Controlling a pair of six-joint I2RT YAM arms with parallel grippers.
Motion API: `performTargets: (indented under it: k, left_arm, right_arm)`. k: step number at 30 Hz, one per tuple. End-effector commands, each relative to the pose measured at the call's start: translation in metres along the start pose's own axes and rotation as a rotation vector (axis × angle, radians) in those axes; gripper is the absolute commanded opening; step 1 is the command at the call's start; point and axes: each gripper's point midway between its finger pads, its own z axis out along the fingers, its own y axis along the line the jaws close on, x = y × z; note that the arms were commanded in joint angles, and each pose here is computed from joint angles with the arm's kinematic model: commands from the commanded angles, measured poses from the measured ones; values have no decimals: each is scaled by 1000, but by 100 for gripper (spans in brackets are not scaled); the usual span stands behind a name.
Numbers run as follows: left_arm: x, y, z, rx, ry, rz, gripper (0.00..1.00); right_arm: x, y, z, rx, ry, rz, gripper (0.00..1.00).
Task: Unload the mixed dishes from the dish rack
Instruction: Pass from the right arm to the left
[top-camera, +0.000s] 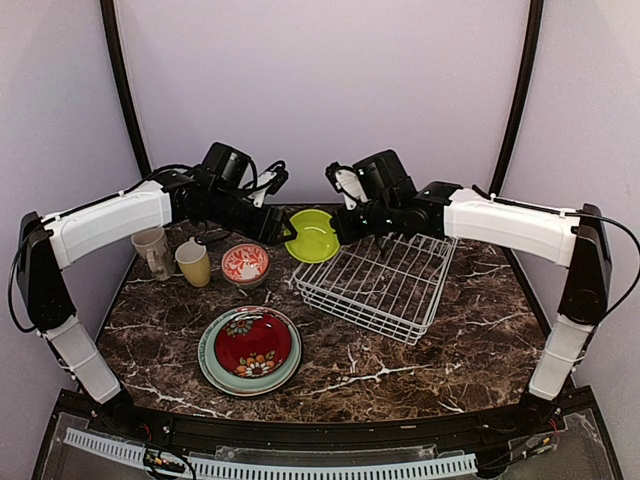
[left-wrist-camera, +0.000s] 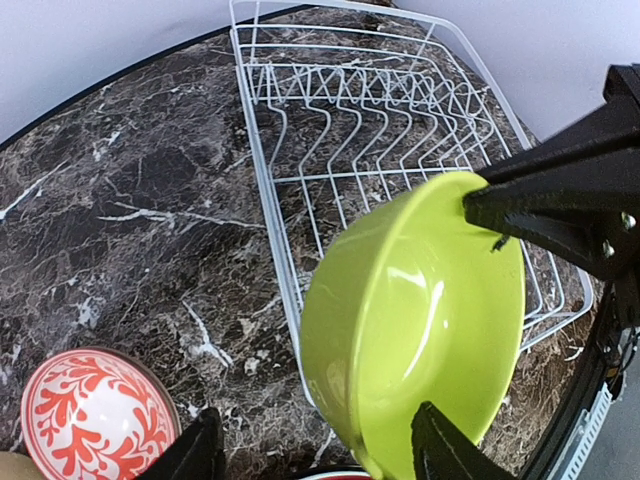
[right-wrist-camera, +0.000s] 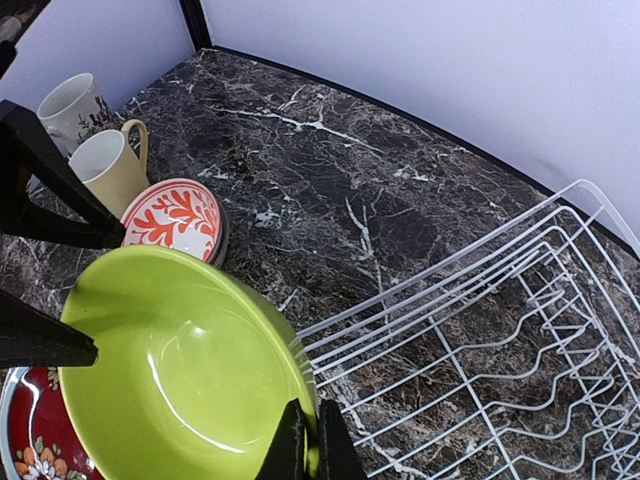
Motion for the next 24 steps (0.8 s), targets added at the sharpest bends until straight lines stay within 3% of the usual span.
performTargets:
  k: [1,11,21,24]
  left_arm:
    - [2,13,-5,-85,25,12,57]
    - [12,22,3,-142,84,29,30]
    - [16,25,5,-198,114,58,6]
    - [16,26,5,-207,115,62,2]
  right_arm:
    - [-20,16,4,5,-61,5,0]
    - [-26,32,19,93,-61,-14,0]
    - [-23,41,24,78,-53,-23,0]
    - [-22,43,24,70,-51,-24,0]
